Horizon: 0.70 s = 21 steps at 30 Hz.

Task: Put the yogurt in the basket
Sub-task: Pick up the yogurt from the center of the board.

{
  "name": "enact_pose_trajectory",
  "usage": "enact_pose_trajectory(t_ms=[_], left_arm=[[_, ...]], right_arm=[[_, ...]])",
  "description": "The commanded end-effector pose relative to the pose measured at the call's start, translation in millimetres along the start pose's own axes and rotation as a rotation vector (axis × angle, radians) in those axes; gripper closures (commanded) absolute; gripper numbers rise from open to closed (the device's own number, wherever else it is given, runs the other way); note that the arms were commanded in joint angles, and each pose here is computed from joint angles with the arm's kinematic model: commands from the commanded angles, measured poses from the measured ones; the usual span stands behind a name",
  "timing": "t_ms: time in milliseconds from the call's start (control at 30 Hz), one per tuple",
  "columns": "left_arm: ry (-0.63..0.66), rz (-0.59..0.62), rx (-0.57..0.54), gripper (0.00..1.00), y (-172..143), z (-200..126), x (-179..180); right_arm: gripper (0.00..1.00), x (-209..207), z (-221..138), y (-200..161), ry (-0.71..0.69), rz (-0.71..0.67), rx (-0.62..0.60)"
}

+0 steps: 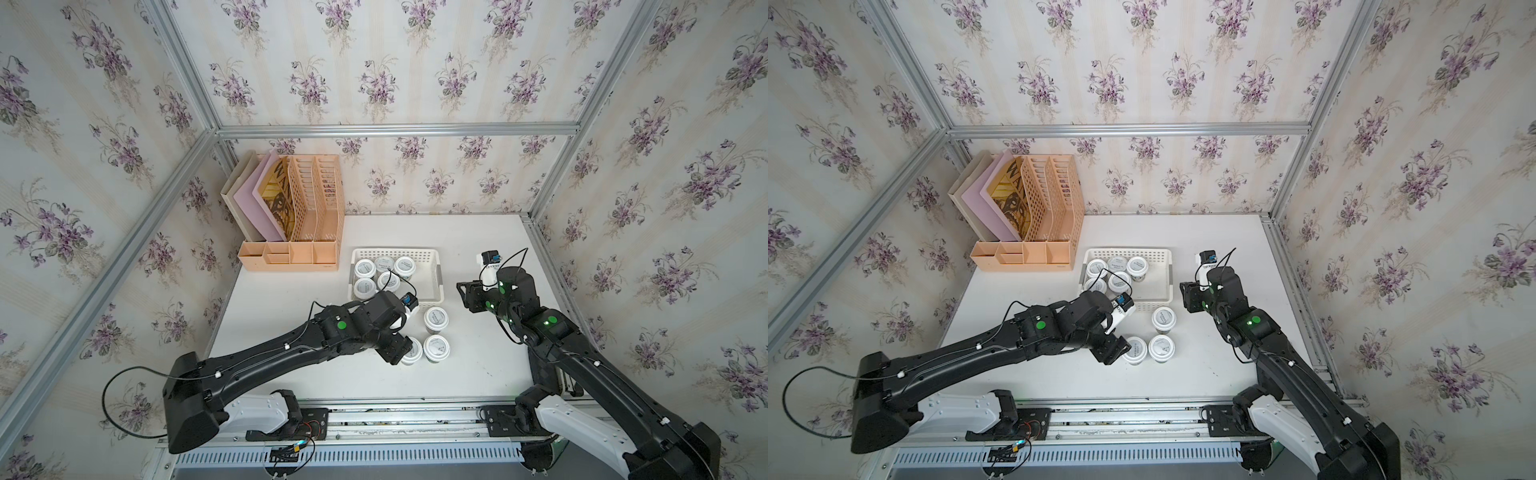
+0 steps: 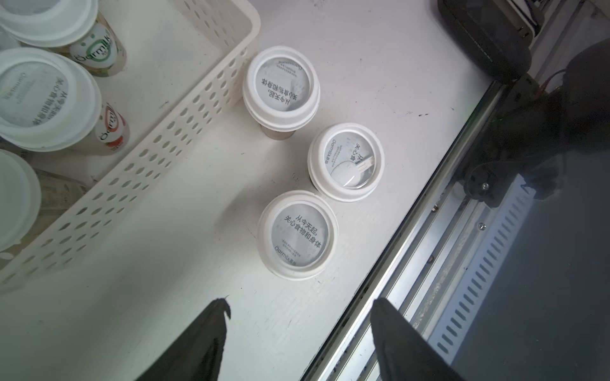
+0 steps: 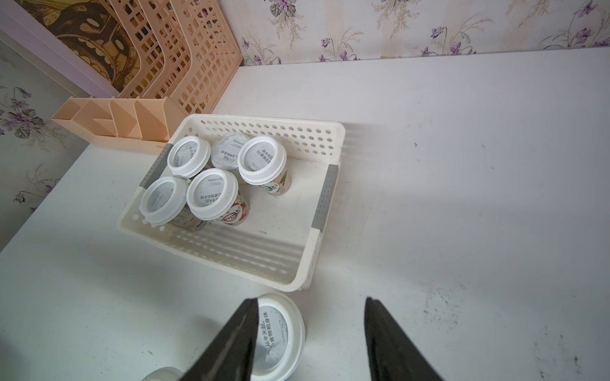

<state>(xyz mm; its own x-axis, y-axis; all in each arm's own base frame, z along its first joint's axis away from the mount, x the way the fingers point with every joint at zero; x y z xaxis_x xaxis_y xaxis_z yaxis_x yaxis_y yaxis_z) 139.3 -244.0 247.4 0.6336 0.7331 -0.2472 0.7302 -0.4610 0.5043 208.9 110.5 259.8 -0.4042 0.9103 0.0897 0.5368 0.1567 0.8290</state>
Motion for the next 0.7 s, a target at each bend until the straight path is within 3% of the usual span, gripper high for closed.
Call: enact_pose_trajectory(t_ms=[0, 233, 433, 667], left_arm=[[0.033, -0.005, 0.028, 0.27, 2.6, 13.9, -4.7], [0.124, 0.020, 0.080, 0.28, 10.2, 41.0, -3.8], [0.141, 0.026, 0.119, 0.20, 10.8, 55.8, -4.3], [0.146, 0.023, 0.139, 0.23, 6.9, 62.4, -2.4]], right_arm=[[0.43, 1.2, -0.5, 0.3, 0.018, 0.011, -0.008], [0.44, 1.4, -6.9, 2.2, 0.024, 0.012, -0.024], [0.44, 1.9, -8.7, 2.4, 0.031, 0.012, -0.028], [0.44, 2.2, -9.9, 3.1, 0.033, 0.011, -0.026]])
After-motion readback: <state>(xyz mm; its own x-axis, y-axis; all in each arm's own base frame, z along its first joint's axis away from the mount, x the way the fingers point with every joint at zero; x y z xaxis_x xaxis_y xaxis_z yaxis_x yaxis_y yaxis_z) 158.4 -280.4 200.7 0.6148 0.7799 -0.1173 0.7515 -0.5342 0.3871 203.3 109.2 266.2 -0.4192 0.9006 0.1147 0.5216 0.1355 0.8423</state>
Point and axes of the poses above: each gripper's point midway between its finger pads, its own z axis out along the fingers, its own x axis along the line the jaws close on, y = z × x, the point moved 10 cm from there along -z, back along the fingers, and after that the axes turned 10 degrees about -z, right-handed, at the moved point
